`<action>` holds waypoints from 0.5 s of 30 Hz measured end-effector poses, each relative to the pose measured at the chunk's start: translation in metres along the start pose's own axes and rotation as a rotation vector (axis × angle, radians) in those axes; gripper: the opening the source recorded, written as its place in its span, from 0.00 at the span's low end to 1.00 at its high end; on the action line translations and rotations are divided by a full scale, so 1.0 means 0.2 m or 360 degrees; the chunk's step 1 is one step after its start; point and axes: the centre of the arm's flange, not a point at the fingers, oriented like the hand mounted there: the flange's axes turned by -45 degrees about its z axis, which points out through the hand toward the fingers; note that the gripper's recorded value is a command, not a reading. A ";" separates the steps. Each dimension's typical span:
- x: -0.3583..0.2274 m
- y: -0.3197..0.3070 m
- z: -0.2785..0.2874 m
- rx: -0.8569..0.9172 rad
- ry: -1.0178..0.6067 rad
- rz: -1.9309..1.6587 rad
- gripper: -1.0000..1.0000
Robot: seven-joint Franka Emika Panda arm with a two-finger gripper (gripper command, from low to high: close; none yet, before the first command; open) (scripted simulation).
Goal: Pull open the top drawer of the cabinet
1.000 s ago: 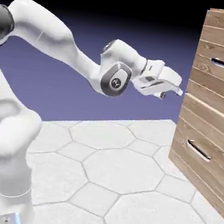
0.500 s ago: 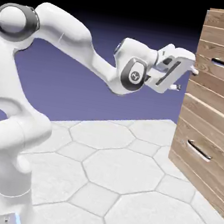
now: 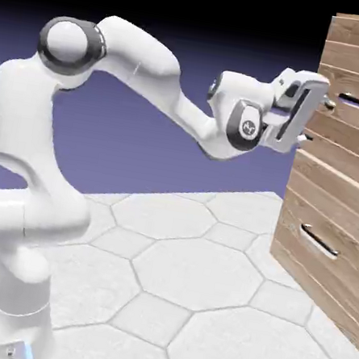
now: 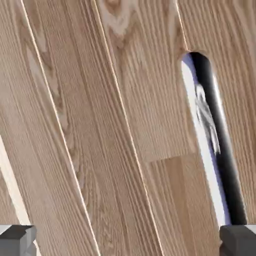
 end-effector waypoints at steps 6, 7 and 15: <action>0.00 0.05 0.10 -0.0085 0.0088 -0.0146 0.50; 0.00 0.06 0.11 -0.0102 0.0102 -0.0168 0.50; -0.02 0.19 0.18 -0.0263 0.0197 -0.0316 0.50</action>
